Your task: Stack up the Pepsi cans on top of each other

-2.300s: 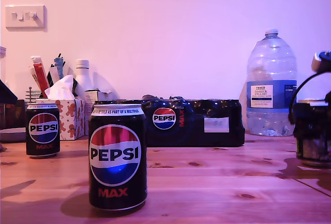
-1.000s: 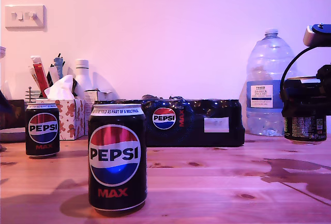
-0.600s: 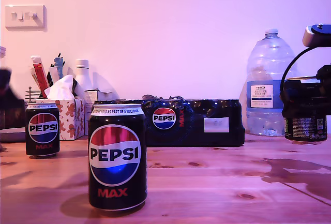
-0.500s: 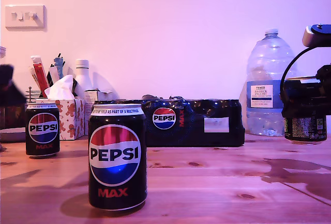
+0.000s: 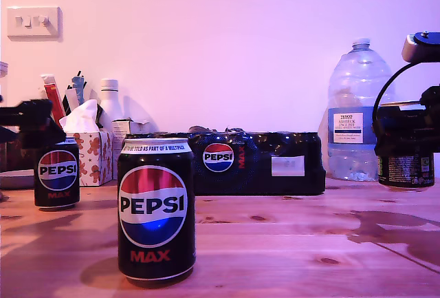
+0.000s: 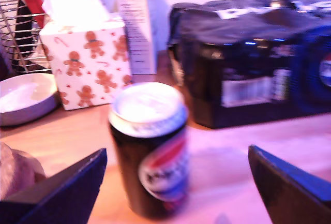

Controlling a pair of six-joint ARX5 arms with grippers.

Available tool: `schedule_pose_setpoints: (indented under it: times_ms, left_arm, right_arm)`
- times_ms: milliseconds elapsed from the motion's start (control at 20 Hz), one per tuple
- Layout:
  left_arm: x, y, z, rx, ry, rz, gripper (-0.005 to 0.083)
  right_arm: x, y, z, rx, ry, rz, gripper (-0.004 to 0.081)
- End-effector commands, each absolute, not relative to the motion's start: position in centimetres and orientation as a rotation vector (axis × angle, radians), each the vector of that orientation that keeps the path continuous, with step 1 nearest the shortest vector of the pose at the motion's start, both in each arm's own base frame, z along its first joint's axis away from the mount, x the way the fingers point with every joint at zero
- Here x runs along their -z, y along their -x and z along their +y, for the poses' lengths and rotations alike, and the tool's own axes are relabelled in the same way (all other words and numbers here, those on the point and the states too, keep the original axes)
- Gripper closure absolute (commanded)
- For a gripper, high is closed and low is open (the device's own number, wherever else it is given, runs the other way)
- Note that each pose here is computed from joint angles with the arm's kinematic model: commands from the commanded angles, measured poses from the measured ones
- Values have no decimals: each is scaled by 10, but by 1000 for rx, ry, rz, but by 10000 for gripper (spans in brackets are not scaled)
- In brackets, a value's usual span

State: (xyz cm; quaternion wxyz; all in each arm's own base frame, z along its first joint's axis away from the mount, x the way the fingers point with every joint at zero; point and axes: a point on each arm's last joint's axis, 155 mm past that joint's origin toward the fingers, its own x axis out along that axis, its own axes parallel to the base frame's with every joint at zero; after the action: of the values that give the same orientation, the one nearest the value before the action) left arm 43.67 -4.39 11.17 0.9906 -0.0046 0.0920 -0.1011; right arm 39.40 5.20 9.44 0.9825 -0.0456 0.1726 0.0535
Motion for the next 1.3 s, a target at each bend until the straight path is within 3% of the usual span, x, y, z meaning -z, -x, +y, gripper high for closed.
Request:
schedule_pose_setpoints:
  times_ms: [0, 550, 1150, 1250]
  left_arm:
    - [-102, -444, -41, 204, 8, 197, -17]
    - [-65, -490, -48, 285, 27, 233, -17]
    - [-48, -490, -48, 289, -9, 287, 1]
    - [-48, -491, -47, 284, -16, 286, 121]
  right_arm:
    - [-121, -400, 55, -112, 86, 263, 403]
    - [-121, -400, 55, -112, 88, 263, 403]
    - [-121, -400, 55, -113, 90, 263, 403]
    - [-121, -400, 55, -113, 90, 263, 403]
